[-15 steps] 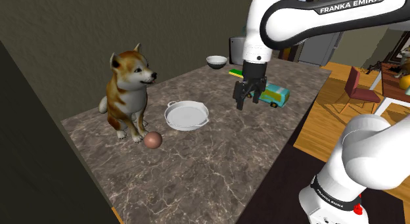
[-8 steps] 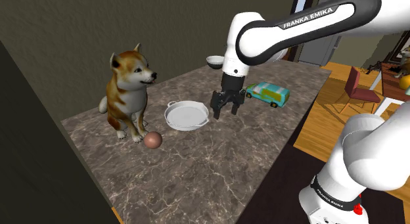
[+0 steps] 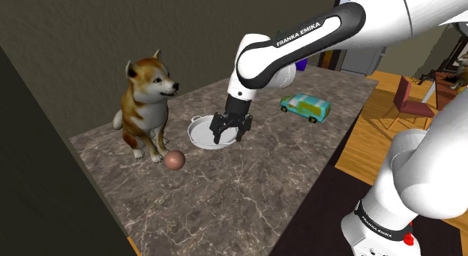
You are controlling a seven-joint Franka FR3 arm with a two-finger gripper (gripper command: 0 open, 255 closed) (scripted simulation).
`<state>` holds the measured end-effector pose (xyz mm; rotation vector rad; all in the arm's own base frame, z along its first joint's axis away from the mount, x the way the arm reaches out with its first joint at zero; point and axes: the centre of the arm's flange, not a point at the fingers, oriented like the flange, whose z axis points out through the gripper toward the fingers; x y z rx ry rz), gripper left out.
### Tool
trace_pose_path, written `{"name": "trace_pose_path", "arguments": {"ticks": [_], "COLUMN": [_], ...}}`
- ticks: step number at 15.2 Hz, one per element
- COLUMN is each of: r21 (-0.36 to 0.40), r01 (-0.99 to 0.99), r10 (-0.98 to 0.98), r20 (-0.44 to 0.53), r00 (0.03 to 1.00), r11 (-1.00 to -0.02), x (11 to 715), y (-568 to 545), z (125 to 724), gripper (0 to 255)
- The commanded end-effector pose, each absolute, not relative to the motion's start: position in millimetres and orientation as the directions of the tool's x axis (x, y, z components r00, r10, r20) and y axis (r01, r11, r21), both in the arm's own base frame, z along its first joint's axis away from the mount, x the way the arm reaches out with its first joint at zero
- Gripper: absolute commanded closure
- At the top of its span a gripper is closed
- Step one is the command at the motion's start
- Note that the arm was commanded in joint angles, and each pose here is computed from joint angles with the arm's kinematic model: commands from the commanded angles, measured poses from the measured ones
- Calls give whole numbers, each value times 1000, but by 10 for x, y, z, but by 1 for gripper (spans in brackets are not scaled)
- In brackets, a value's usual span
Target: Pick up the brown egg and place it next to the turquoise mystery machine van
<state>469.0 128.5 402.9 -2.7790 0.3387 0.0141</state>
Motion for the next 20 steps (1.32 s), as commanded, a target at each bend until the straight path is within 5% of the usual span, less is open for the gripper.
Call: {"name": "trace_pose_path", "arguments": {"ticks": [1, 11, 20], "r21": [-364, -510, -514], "r01": [-243, -267, -268], "r10": [-243, -290, -291], "r20": [-46, -36, -36], "r00": [969, 956, 956], "r11": [-899, -817, -815], "x": [4851, 5688, 5760], "y": [1434, 2102, 2321], "z": [3927, 3547, 3196], "gripper": [0, 0, 0]}}
